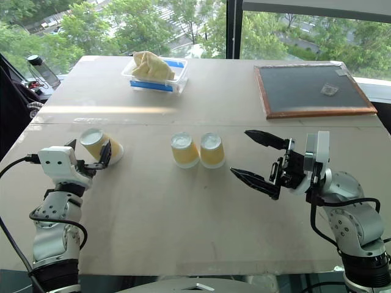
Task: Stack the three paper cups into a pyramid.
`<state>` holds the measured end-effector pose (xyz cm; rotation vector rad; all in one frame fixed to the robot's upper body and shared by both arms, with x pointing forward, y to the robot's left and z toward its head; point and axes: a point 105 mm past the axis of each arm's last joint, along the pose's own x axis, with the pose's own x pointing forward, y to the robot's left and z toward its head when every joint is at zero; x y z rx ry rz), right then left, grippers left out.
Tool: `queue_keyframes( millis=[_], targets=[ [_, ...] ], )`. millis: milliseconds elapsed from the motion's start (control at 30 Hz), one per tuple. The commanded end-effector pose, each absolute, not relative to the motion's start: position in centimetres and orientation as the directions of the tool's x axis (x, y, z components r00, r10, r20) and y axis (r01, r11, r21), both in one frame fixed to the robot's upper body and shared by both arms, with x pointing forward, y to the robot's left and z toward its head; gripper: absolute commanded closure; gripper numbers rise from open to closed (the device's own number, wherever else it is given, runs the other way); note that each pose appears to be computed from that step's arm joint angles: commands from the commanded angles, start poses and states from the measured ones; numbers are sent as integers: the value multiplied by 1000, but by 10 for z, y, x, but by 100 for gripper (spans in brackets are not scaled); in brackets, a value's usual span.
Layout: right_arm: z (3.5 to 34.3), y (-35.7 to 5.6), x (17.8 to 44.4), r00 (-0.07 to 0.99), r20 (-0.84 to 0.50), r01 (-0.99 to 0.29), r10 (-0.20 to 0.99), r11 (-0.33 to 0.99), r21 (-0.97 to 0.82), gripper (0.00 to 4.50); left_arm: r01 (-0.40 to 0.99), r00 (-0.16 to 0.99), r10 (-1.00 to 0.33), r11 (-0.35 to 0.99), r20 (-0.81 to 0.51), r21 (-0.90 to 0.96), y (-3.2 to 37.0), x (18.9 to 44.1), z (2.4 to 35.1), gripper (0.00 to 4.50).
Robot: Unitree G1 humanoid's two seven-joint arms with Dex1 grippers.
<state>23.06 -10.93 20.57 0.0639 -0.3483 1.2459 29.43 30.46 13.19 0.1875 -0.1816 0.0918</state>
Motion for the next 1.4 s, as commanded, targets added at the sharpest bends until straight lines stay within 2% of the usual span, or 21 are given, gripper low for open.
queue_keyframes(
  millis=[33, 167, 267, 367, 567, 633, 833, 933, 1033, 1133, 1300, 1400],
  targets=[
    [214, -106, 224, 244, 315, -934, 917, 310, -179, 6, -113, 970, 72, 979, 231, 171, 310, 298, 145, 0],
    [213, -106, 224, 245, 313, -934, 918, 310, -179, 6, -97, 972, 64, 986, 224, 139, 311, 303, 144, 0],
    [212, -107, 224, 248, 312, -932, 917, 313, -180, 0, -92, 974, 62, 987, 218, 133, 312, 305, 143, 72],
    [209, -108, 224, 259, 308, -929, 915, 324, -181, 0, -88, 975, 57, 987, 213, 138, 313, 307, 143, 205],
    [208, -111, 224, 273, 307, -923, 912, 338, -183, 0, -80, 963, 32, 982, 266, 172, 309, 308, 160, 205],
    [208, -113, 224, 281, 312, -921, 908, 347, -179, 0, -43, 955, -17, 980, 296, 193, 301, 313, 176, 205],
    [211, -131, 226, 381, 373, -878, 846, 457, -140, 0, 241, 870, -326, 935, 370, 259, 240, 338, 241, 205],
    [203, -147, 219, 423, 355, -859, 833, 494, -135, 0, 497, 745, -569, 822, 348, 279, 186, 342, 267, 205],
    [199, -156, 212, 447, 349, -847, 824, 515, -133, 0, 682, 613, -751, 660, 248, 315, 147, 335, 267, 205],
    [195, -160, 210, 467, 352, -833, 811, 538, -133, 0, 772, 513, -844, 533, 156, 346, 125, 331, 261, 205],
    [197, -155, 213, 469, 393, -819, 791, 556, -141, 0, 835, 426, -905, 399, 14, 380, 113, 335, 245, 205],
    [197, -153, 212, 469, 397, -817, 789, 558, -143, 0, 851, 398, -917, 371, 3, 371, 112, 334, 244, 205]
  ],
)
